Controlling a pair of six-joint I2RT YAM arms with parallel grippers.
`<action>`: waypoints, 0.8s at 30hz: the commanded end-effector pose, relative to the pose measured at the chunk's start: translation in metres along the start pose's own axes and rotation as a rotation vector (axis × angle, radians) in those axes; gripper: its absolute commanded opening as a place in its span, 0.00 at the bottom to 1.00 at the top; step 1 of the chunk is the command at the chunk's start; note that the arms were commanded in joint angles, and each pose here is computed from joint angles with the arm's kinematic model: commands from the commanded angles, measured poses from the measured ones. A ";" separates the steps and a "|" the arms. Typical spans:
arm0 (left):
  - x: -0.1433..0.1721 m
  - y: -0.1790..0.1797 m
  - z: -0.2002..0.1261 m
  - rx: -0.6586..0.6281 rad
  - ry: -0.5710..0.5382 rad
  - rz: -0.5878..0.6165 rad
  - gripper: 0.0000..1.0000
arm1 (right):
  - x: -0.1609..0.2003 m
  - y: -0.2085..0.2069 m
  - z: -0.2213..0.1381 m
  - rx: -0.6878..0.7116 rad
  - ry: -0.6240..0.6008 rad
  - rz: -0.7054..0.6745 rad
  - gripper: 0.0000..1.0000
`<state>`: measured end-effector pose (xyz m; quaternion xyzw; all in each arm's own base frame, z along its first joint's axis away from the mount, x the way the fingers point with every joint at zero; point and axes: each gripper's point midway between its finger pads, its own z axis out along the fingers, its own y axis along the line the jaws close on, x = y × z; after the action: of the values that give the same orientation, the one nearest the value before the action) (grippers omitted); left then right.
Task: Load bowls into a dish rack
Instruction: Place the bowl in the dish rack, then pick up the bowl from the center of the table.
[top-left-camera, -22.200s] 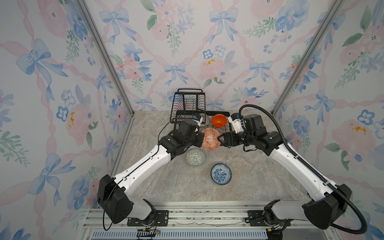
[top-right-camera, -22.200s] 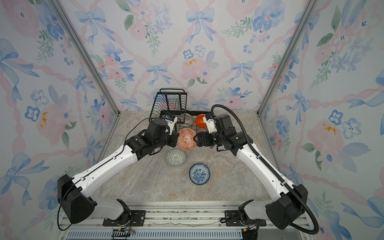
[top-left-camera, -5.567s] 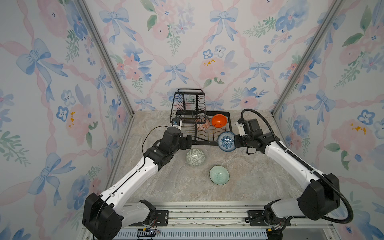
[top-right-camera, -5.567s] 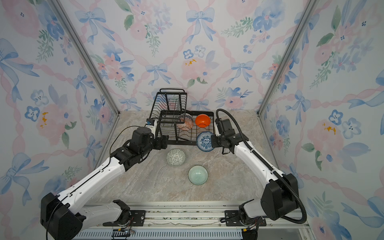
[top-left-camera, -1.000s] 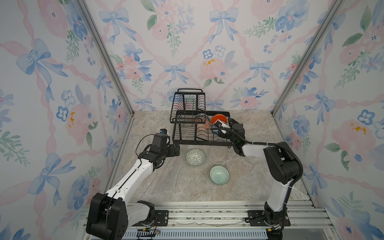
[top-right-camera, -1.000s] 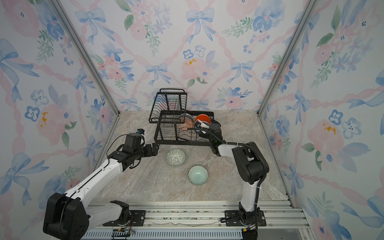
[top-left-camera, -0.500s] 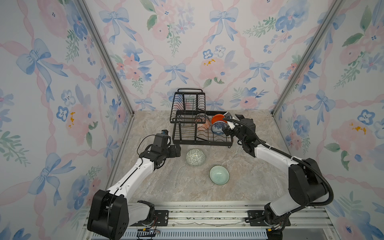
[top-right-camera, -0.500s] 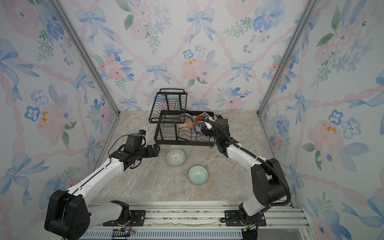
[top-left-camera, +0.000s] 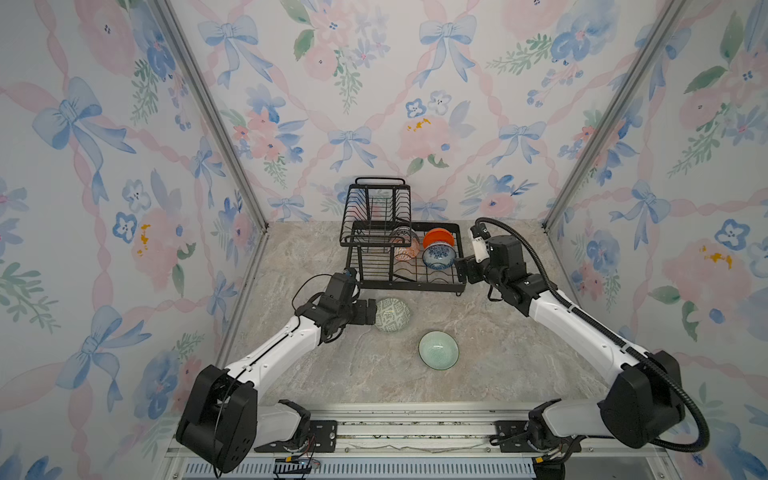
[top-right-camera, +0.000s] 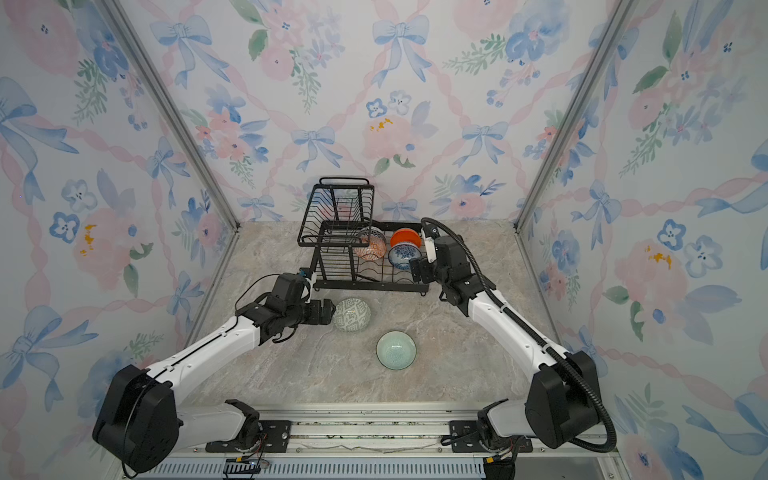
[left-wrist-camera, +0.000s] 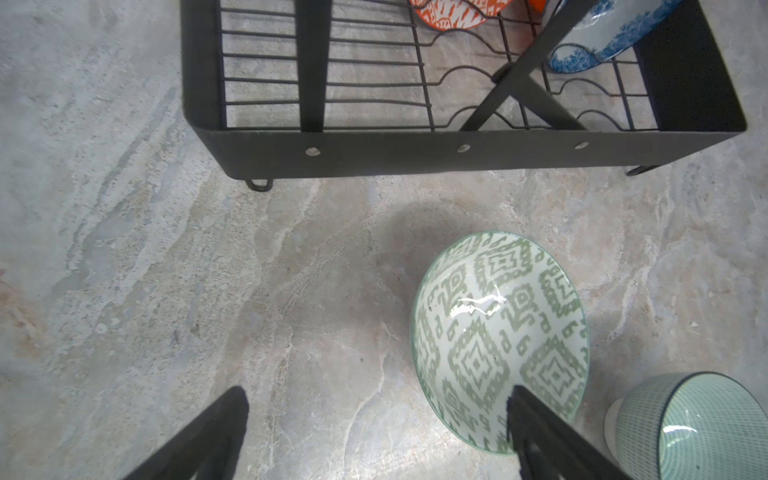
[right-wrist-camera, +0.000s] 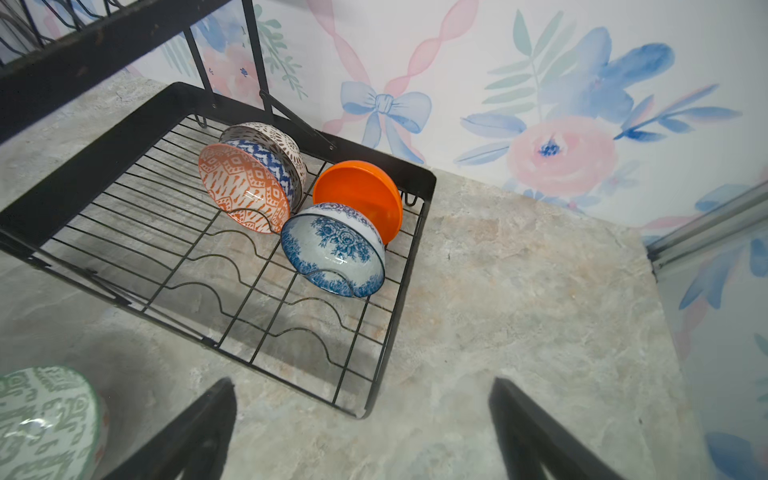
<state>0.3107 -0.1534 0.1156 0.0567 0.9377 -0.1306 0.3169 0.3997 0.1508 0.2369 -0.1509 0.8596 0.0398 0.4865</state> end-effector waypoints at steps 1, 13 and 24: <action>0.007 -0.003 0.005 -0.013 0.017 -0.004 0.98 | 0.018 0.012 -0.020 -0.066 0.093 0.110 0.97; 0.026 -0.013 0.024 0.014 0.071 -0.003 0.98 | 0.058 0.022 -0.031 -0.109 0.187 0.162 0.97; 0.038 -0.017 0.035 0.019 0.105 -0.005 0.98 | 0.087 0.022 -0.018 -0.084 0.361 0.250 0.97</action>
<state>0.3003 -0.1759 0.0772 0.0670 0.9500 -0.1319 0.2749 0.3436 0.1508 0.1774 -0.0868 0.9288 0.1082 0.3437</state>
